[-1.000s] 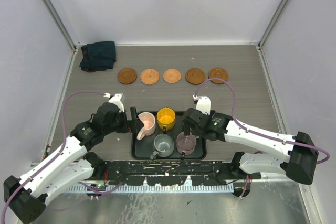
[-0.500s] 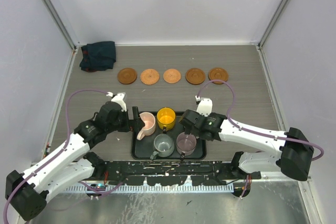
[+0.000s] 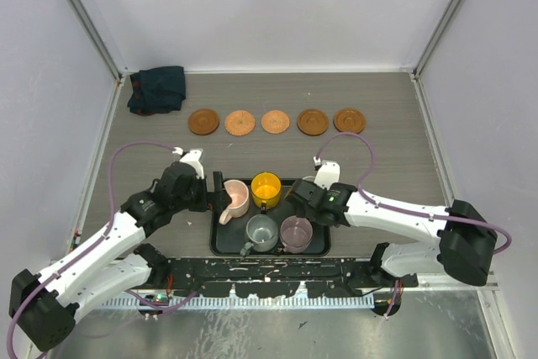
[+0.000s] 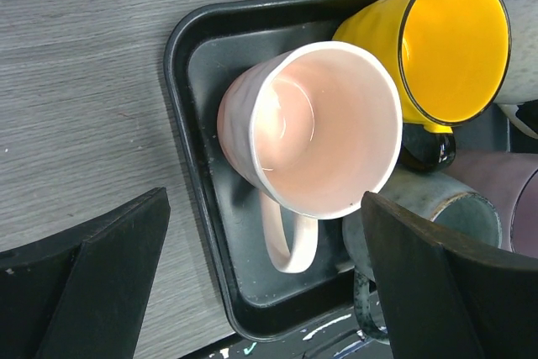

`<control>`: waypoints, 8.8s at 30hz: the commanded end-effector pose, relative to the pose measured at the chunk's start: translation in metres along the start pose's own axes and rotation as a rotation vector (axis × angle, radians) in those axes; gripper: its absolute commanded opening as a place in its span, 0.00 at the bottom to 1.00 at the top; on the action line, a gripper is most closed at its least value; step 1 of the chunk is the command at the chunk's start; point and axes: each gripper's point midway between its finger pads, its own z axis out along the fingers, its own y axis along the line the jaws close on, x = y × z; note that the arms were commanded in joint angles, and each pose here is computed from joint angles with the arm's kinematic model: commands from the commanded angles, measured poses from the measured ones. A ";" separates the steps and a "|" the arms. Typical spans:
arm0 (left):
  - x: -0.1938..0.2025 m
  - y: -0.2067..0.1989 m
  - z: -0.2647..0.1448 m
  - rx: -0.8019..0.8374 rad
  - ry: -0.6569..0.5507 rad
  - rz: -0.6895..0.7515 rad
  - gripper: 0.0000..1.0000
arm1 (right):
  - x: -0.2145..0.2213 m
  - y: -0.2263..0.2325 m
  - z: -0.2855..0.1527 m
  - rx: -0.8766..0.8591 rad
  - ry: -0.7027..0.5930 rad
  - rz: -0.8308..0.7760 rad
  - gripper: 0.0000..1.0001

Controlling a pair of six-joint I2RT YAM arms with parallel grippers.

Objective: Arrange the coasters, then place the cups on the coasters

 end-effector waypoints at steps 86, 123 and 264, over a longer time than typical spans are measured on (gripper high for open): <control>-0.040 -0.001 -0.012 -0.021 -0.180 0.012 0.89 | -0.060 -0.001 -0.015 0.090 -0.219 -0.027 0.01; -0.085 0.012 0.011 -0.156 -0.293 -0.025 0.97 | -0.341 -0.098 0.090 0.041 -0.461 0.000 0.01; -0.103 0.083 0.010 -0.358 -0.280 -0.181 0.98 | -0.259 -0.110 0.151 0.046 -0.246 0.005 0.56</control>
